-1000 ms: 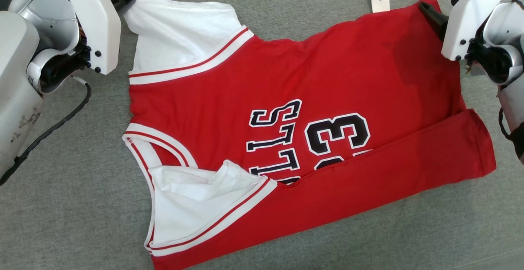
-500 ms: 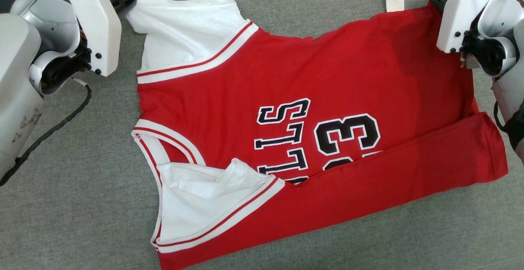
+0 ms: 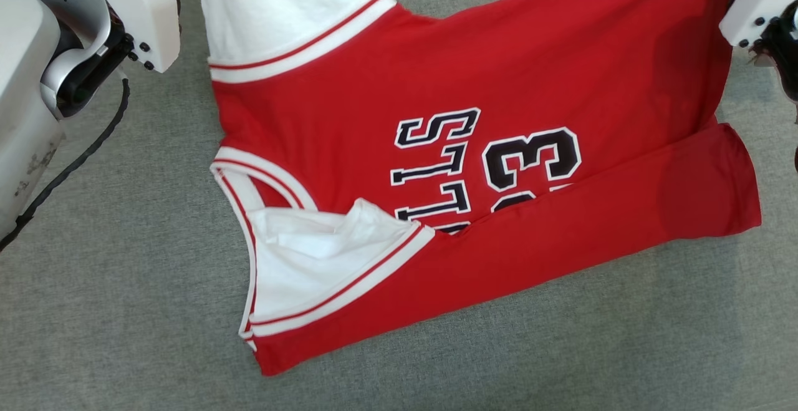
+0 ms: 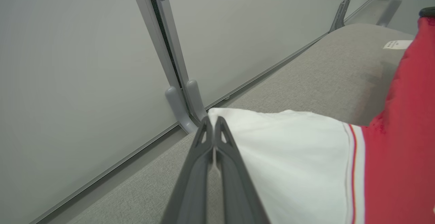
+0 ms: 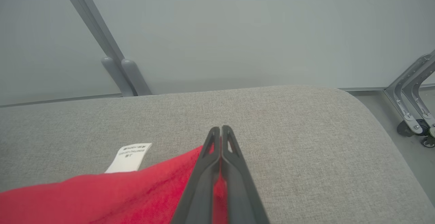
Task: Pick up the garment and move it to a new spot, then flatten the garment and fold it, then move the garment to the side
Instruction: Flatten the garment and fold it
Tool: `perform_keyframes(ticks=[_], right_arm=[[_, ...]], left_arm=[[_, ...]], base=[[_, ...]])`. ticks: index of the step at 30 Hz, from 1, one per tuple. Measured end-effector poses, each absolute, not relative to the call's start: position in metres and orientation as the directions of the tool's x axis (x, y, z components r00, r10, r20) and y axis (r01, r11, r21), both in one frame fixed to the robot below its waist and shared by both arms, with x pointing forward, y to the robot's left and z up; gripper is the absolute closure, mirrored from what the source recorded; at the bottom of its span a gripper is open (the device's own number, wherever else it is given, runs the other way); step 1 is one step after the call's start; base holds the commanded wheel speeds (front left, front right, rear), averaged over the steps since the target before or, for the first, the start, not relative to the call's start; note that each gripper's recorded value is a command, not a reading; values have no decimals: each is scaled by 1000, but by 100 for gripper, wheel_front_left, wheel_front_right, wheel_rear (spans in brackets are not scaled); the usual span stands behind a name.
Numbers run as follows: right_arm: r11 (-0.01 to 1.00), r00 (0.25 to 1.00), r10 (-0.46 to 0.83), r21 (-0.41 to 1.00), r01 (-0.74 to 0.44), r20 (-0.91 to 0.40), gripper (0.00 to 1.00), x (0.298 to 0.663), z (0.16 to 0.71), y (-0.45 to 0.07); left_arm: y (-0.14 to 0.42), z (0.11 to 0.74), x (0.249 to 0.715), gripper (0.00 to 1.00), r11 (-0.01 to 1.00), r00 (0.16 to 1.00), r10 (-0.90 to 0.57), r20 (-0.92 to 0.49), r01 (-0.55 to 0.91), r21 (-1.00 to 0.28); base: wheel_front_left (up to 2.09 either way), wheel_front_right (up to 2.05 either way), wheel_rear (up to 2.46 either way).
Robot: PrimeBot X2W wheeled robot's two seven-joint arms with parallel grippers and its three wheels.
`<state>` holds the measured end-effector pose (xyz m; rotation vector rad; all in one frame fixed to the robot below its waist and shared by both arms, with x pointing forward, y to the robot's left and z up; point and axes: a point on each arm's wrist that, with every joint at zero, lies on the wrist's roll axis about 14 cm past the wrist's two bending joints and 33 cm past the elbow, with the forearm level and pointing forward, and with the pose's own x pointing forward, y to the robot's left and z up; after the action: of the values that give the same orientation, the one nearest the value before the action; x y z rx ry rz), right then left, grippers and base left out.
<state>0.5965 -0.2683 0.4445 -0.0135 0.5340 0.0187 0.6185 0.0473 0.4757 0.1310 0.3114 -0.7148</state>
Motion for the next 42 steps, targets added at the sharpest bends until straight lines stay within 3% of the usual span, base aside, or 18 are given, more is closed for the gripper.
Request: perform_keyframes(ticks=[5, 19, 36, 42], right_arm=[[999, 882, 31, 29, -19, -469, 100, 590, 451, -269], [994, 860, 104, 69, -80, -500, 100, 538, 440, -267], [999, 807, 52, 34, -40, -588, 100, 475, 394, -297], [999, 768, 45, 34, -30, -639, 100, 456, 374, -294]], left_arm=[[49, 491, 613, 100, 743, 724, -633, -273, 668, 50], [65, 506, 533, 100, 702, 677, -702, -224, 710, -53], [68, 460, 413, 100, 694, 616, -719, -321, 652, -304], [70, 438, 389, 100, 707, 590, -705, -394, 627, -327]], base=[[0, 0, 0], [0, 0, 0], [0, 0, 0], [0, 0, 0]])
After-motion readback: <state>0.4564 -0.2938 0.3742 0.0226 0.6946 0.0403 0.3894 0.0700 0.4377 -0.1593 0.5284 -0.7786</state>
